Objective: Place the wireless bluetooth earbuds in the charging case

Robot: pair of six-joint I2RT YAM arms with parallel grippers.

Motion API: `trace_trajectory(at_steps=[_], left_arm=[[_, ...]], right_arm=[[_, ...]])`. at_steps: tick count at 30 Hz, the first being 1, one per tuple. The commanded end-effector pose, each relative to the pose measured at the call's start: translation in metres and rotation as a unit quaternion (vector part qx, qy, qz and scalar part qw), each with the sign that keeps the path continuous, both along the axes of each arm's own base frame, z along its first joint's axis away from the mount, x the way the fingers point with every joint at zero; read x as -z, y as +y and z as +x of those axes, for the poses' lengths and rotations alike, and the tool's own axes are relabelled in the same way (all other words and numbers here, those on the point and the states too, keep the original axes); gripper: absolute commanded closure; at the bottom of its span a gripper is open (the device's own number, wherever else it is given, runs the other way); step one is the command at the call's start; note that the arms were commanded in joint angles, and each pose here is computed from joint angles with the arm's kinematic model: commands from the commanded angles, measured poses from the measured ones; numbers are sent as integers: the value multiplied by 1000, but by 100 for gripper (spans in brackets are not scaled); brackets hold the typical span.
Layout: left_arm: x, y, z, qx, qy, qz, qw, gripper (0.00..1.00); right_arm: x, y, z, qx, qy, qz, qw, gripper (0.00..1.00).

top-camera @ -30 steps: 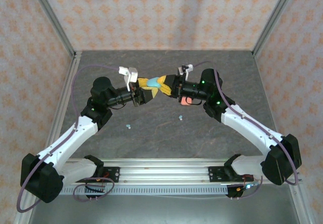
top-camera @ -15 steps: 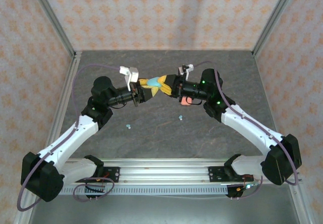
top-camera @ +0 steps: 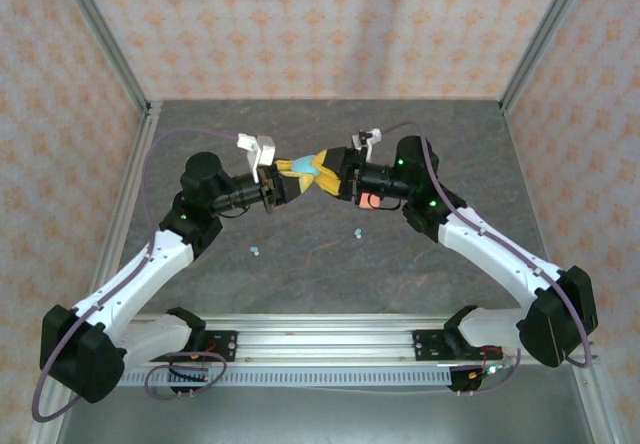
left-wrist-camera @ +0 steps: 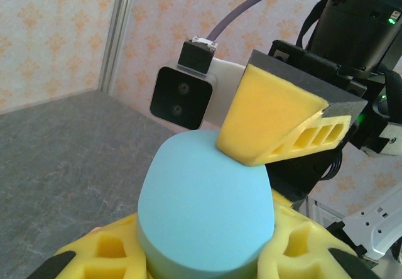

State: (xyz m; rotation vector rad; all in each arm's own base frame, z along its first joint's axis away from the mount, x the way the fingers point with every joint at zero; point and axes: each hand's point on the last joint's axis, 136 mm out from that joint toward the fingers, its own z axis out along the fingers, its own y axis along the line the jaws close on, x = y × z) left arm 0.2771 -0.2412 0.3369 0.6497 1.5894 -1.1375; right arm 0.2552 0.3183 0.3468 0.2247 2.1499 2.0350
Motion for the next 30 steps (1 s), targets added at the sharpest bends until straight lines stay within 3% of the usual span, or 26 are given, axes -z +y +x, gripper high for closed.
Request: trace_trajectory(at_steps=[1,5,9,14,19,30], left_arm=[[-21,4,-10,-3,-38,1,999,86],[-23,5,-18,6,-33,7,999,87],[-23,3,-31,35,-23,19,999,87],[-26,1,-47,71,-11,30,997,88],[-30,-1,-64,110,-4,47,993,88],[-31,-6,-81,147,2,59,987,90]], right_arm=[[-29,-6,-16,-19,-69,-6,997,47],[-48,-28,-23,7,-172,-57,983,40],[-60,-51,-39,23,-299,-134,944,38],[-70,-52,-63,-13,-402,-140,905,35],[-63,-42,-72,-45,-450,-158,878,32],[-54,-22,-69,-80,-465,-150,869,31]])
